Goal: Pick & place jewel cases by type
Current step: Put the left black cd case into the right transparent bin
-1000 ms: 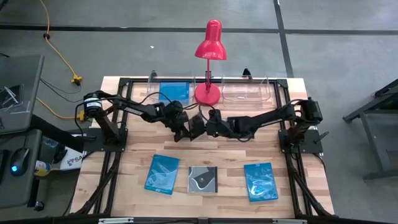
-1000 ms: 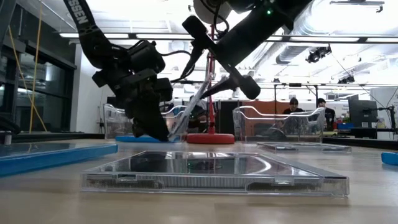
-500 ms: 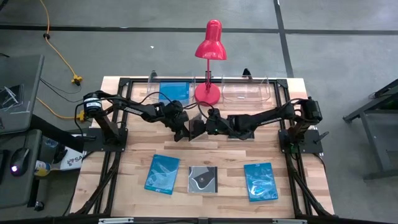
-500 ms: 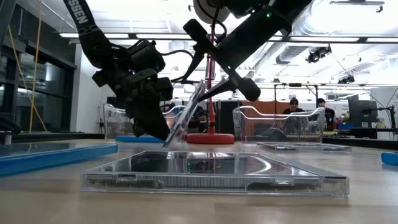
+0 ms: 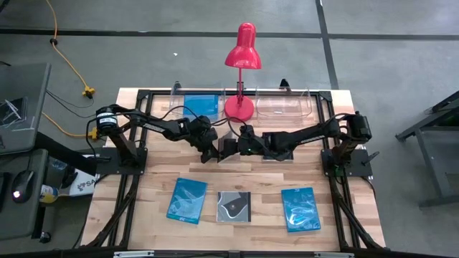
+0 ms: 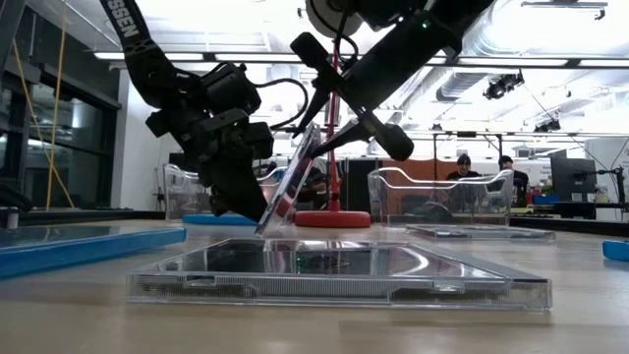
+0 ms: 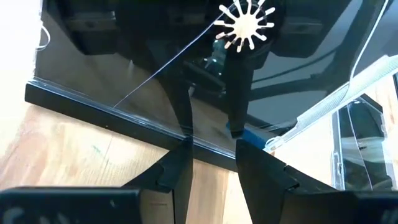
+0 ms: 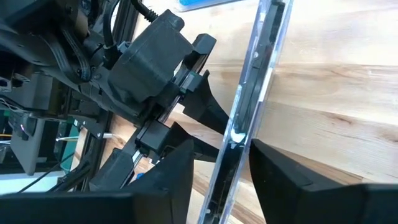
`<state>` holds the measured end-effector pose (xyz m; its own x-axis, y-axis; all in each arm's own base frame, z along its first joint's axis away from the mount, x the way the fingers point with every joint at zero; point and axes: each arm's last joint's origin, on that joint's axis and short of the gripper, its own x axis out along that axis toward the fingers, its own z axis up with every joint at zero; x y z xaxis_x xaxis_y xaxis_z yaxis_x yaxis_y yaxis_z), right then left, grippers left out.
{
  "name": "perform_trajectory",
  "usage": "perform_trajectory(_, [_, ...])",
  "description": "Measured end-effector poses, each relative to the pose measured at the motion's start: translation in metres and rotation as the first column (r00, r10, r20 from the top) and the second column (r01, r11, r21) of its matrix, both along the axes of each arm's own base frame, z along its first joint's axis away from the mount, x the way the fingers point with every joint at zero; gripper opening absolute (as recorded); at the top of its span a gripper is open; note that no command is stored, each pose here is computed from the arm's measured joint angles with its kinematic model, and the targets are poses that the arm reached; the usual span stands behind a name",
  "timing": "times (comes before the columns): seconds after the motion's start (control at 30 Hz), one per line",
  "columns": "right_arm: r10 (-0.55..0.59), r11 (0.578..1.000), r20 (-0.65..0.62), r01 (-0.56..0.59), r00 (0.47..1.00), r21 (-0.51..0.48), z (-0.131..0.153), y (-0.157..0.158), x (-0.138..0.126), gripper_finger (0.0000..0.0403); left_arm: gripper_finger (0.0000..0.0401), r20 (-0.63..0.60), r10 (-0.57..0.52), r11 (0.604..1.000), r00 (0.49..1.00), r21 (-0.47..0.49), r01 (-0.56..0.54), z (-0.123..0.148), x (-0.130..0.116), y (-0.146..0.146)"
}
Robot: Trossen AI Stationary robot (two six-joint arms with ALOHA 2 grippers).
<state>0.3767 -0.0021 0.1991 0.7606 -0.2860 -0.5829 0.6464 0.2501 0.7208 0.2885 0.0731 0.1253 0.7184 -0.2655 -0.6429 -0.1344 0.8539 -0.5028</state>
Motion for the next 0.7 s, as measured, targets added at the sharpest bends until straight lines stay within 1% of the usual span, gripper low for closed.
perform_trajectory(0.27, [-0.005, 1.000, -0.021, 0.005, 1.000, 0.006, -0.0018, 0.0000, -0.0014, 0.0114, 0.0120, 0.000, 0.001, 1.000, 1.000, 0.000, -0.001, 0.0001, 0.0000, 0.0001])
perform_trajectory(0.53, [-0.006, 1.000, -0.037, 0.006, 0.999, 0.006, -0.0030, -0.0001, -0.0024, 0.0081, 0.0120, 0.001, -0.001, 1.000, 1.000, 0.002, 0.001, 0.0003, -0.0001, 0.0001])
perform_trajectory(0.7, [-0.007, 1.000, -0.056, 0.007, 0.998, 0.005, -0.0044, -0.0001, -0.0036, 0.0067, 0.0120, 0.003, -0.017, 1.000, 1.000, 0.016, 0.017, 0.0000, -0.0004, 0.0000])
